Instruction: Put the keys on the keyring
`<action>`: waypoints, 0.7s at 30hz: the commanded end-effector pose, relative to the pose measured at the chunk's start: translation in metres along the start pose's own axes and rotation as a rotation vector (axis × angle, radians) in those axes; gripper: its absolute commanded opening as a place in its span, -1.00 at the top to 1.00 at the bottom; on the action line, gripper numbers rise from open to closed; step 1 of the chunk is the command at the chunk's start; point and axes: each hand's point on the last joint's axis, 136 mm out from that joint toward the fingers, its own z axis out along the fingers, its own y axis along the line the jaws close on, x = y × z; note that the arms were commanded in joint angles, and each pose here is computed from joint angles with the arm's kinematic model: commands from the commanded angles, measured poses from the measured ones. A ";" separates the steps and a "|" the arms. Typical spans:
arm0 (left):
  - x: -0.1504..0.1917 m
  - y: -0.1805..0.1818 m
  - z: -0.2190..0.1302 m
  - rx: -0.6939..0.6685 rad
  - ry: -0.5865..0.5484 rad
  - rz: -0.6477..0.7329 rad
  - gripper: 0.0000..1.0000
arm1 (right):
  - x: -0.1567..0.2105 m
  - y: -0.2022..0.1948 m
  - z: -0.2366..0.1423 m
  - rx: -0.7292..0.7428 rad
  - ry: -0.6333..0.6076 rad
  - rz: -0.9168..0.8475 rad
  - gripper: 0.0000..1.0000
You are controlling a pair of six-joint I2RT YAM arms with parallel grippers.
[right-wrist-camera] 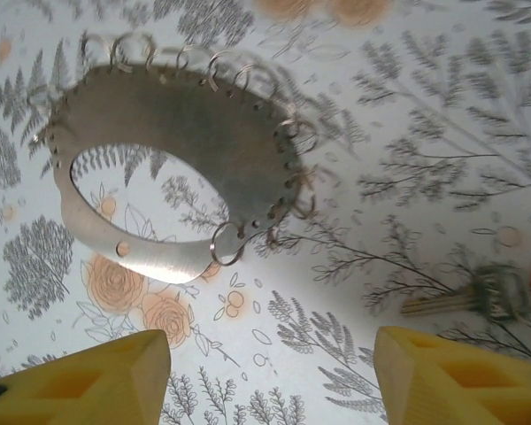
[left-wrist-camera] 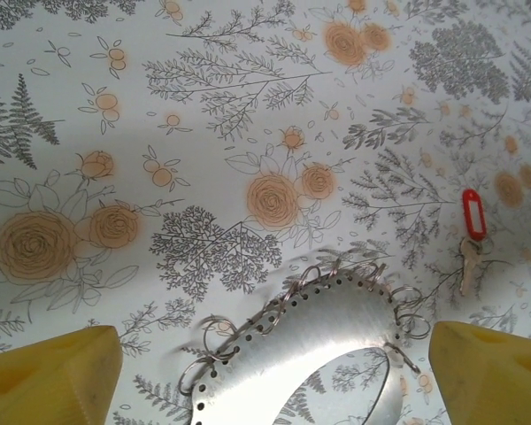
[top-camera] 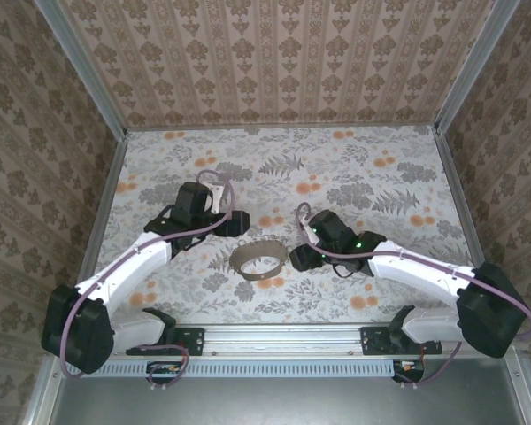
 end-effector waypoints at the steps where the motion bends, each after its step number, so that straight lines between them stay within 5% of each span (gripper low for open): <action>1: 0.008 -0.003 0.001 0.043 0.004 -0.058 -0.76 | -0.002 0.003 0.012 0.000 0.001 0.006 -0.17; 21: 0.011 0.006 -0.002 0.039 0.005 -0.093 -0.61 | -0.012 0.040 0.039 -0.066 0.035 -0.106 0.11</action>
